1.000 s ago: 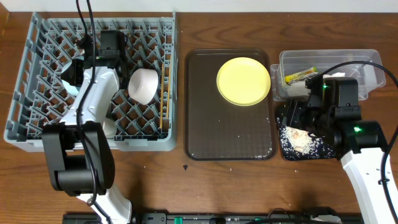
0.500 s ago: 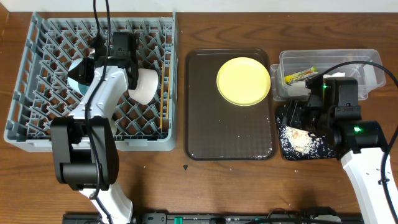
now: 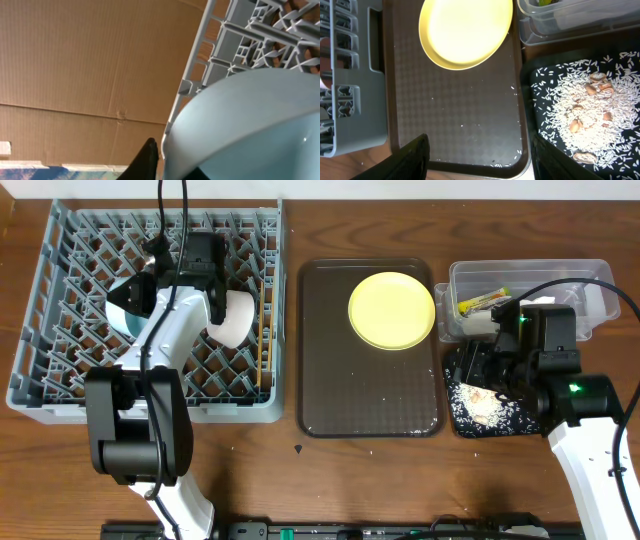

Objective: Sort waste into correct bins and load items into the dishwasher
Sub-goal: 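Carry the blue bowl with the left gripper into the dish rack and release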

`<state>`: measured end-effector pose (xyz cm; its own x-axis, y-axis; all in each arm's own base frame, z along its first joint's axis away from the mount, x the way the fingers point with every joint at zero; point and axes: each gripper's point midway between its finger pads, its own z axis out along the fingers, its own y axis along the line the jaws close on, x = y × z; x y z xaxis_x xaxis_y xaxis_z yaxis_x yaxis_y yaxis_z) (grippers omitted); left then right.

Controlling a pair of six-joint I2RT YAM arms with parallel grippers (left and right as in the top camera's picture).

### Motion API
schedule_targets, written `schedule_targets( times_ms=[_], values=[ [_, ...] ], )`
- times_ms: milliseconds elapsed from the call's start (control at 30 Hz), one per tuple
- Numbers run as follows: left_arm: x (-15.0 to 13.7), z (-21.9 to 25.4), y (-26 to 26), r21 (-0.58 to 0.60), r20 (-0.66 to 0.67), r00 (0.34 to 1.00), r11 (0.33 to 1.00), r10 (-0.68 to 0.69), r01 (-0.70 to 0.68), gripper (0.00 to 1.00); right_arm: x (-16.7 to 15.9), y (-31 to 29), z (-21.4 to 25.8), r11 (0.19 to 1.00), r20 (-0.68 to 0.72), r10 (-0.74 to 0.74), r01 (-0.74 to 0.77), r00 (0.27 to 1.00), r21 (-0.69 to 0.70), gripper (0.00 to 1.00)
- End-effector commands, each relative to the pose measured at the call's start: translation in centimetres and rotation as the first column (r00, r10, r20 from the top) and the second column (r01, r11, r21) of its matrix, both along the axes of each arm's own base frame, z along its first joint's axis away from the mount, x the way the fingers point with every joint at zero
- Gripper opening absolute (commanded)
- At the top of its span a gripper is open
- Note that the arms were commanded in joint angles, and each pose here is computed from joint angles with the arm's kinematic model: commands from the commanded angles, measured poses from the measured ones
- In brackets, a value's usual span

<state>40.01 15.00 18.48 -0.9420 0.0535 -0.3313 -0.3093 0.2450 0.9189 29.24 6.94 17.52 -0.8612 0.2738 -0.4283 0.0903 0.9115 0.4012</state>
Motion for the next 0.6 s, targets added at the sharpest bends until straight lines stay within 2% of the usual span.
schedule_targets(
  times_ms=[0,33,67,300,567],
  values=[
    [0.5,-1.9,-0.6,-0.073,0.006,1.000,0.997,-0.026,0.026,0.17,0.2,0.0,0.4,1.000,0.011,0.001,0.000,1.000,-0.008,0.63],
    [0.7,-2.2,-0.9,-0.093,0.006,0.999,0.995,-0.037,0.037,0.17,0.2,0.0,0.4,1.000,0.010,0.000,0.000,1.000,-0.008,0.63],
    [0.8,-2.4,-1.1,-0.104,0.006,0.999,0.993,-0.046,0.046,0.22,0.2,0.0,0.4,1.000,0.010,0.000,0.000,1.000,-0.008,0.63],
    [1.3,-2.4,-2.2,-0.107,0.009,0.997,0.991,-0.074,0.074,0.28,0.0,0.0,0.3,1.000,0.002,0.001,0.000,1.000,-0.009,0.63],
    [1.2,-2.2,-2.7,-0.089,-0.001,0.997,0.993,-0.081,0.081,0.26,0.0,0.0,0.3,1.000,-0.001,0.001,-0.001,1.000,-0.009,0.63]
  ],
)
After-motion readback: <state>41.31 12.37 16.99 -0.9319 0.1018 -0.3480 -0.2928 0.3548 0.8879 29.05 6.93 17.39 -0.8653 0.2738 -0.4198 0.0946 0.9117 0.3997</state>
